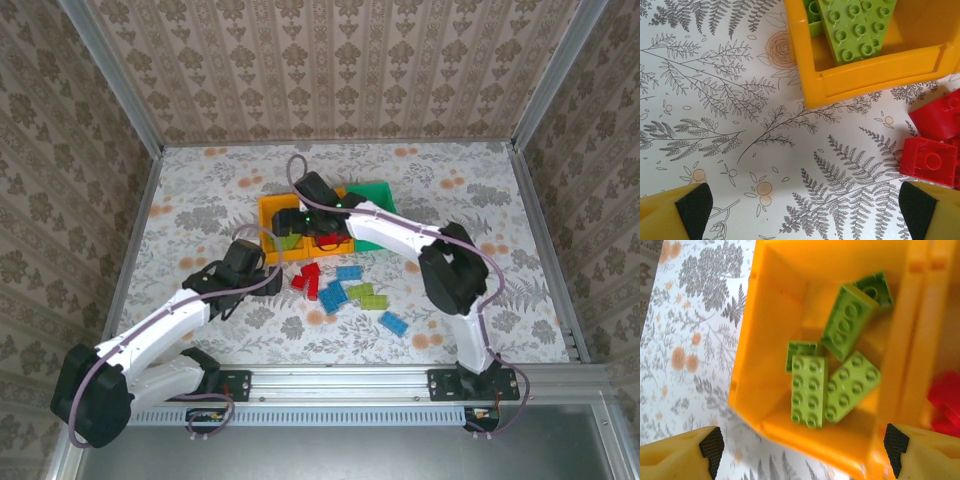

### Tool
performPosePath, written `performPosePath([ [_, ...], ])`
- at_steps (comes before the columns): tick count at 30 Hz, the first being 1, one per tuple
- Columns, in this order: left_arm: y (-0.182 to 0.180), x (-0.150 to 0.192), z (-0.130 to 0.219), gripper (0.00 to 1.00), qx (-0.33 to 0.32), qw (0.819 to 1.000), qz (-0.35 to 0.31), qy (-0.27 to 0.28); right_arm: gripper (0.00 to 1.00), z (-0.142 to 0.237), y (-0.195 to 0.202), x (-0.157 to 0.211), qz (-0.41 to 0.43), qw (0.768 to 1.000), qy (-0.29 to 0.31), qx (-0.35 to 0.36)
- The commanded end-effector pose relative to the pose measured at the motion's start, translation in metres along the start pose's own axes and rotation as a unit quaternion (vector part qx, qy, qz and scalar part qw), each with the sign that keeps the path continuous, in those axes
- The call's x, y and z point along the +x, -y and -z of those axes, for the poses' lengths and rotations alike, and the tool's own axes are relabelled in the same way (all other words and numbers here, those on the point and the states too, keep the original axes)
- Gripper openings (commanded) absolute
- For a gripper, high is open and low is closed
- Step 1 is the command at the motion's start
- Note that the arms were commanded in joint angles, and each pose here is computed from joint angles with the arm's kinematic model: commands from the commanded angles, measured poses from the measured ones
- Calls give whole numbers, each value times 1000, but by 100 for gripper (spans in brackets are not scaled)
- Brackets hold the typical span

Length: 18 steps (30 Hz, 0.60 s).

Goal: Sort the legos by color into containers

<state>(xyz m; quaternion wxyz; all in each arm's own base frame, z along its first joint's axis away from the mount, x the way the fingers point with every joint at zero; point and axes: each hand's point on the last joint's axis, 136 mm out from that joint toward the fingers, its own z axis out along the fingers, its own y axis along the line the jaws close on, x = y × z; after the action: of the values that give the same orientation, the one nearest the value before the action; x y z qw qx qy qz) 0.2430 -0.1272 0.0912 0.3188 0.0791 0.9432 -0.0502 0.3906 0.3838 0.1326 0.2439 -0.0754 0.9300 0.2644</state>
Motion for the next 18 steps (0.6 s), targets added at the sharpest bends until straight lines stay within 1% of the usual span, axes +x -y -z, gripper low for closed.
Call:
performPosePath([
  [1, -1, 9, -2, 100, -13, 1000, -5, -6, 86, 50, -5, -3, 39, 999, 36, -2],
  [4, 0, 14, -4, 100, -16, 1000, -8, -10, 86, 68, 28, 28, 70, 996, 16, 61],
  [7, -3, 21, -7, 100, -21, 1000, 6, -13, 79, 78, 65, 62, 79, 991, -6, 111],
  [9, -2, 23, -8, 100, -15, 1000, 11, -13, 75, 80, 84, 82, 83, 988, -21, 132],
  [12, 1, 23, -8, 100, -8, 1000, 15, -13, 73, 79, 101, 107, 81, 985, -42, 150],
  [16, 2, 22, -7, 100, -7, 1000, 16, -14, 69, 89, 127, 126, 78, 977, -44, 196],
  [18, 2, 23, -7, 100, -8, 1000, 15, -15, 68, 97, 138, 137, 78, 973, -55, 211],
])
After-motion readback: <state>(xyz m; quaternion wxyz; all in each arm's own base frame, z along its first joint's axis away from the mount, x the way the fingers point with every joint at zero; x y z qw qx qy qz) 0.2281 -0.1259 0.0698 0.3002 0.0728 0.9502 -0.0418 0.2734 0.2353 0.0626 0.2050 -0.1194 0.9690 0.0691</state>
